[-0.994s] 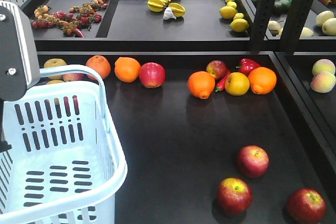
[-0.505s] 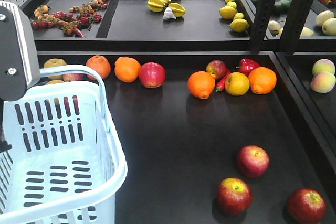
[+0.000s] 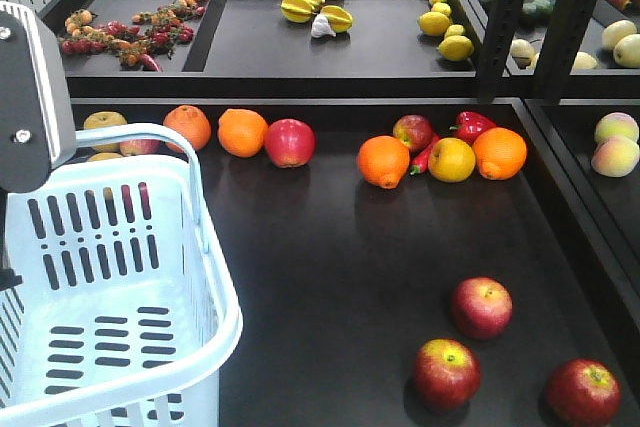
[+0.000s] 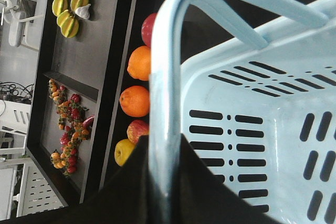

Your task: Pick three apples into basket with both arms

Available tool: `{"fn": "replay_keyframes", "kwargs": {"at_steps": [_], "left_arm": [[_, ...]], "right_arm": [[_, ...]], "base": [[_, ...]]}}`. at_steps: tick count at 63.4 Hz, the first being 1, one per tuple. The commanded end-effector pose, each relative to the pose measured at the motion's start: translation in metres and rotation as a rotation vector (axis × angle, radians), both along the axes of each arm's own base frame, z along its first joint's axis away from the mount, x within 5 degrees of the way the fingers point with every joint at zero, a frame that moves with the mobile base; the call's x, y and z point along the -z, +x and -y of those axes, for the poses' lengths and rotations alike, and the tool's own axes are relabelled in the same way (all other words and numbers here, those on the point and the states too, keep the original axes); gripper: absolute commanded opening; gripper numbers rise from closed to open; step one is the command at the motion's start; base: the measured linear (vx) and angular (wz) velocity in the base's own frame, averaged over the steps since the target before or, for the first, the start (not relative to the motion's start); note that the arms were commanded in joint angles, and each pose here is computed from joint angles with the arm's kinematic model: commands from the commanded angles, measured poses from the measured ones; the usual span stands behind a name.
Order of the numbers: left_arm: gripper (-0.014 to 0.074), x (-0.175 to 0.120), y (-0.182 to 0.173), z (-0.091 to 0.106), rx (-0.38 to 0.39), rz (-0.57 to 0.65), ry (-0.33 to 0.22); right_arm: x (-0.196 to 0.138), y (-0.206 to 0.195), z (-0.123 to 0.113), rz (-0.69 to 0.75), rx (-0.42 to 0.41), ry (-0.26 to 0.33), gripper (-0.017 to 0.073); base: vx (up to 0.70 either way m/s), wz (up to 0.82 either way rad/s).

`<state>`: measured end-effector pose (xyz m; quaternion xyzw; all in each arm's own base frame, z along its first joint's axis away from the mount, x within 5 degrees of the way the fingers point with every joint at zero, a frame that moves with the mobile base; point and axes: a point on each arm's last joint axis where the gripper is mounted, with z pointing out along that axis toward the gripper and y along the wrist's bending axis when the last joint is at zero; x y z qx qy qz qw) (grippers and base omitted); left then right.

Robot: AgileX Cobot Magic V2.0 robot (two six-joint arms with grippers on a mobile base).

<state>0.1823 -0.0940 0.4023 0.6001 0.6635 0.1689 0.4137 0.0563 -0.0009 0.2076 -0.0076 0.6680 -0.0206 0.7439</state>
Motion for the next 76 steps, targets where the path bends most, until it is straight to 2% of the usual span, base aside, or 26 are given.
{"fn": "replay_keyframes", "kwargs": {"at_steps": [1,12,25,46,52,62,76], "left_arm": [[-0.0006,-0.02,-0.001,0.0,0.01,0.115,-0.069],[-0.0006,-0.019,0.008,0.007,0.024,0.148,-0.086],[-0.0006,-0.01,0.033,0.025,0.053,0.188,-0.107],[-0.0006,0.022,0.076,0.054,0.089,0.183,-0.108],[-0.0006,0.028,0.088,0.064,0.108,0.221,-0.137],[-0.0006,0.038,0.102,0.076,0.117,0.25,-0.22],[-0.0006,0.071,0.113,0.085,0.128,0.24,-0.249]], "right_arm": [[-0.002,-0.001,0.0,0.066,0.006,-0.008,-0.0007],[-0.002,-0.001,0.0,0.066,0.006,-0.008,-0.0007],[-0.002,-0.001,0.0,0.066,0.006,-0.008,-0.0007],[-0.002,-0.001,0.0,0.066,0.006,-0.008,-0.0007],[-0.002,-0.001,0.0,0.066,0.006,-0.008,-0.0007],[-0.002,-0.001,0.0,0.066,0.006,-0.008,-0.0007],[-0.002,-0.001,0.0,0.066,0.006,-0.008,-0.0007]], "base": [[0.0,0.0],[0.0,0.0],[0.0,0.0],[0.0,0.0],[0.0,0.0],[0.0,0.0],[0.0,0.0]]}}
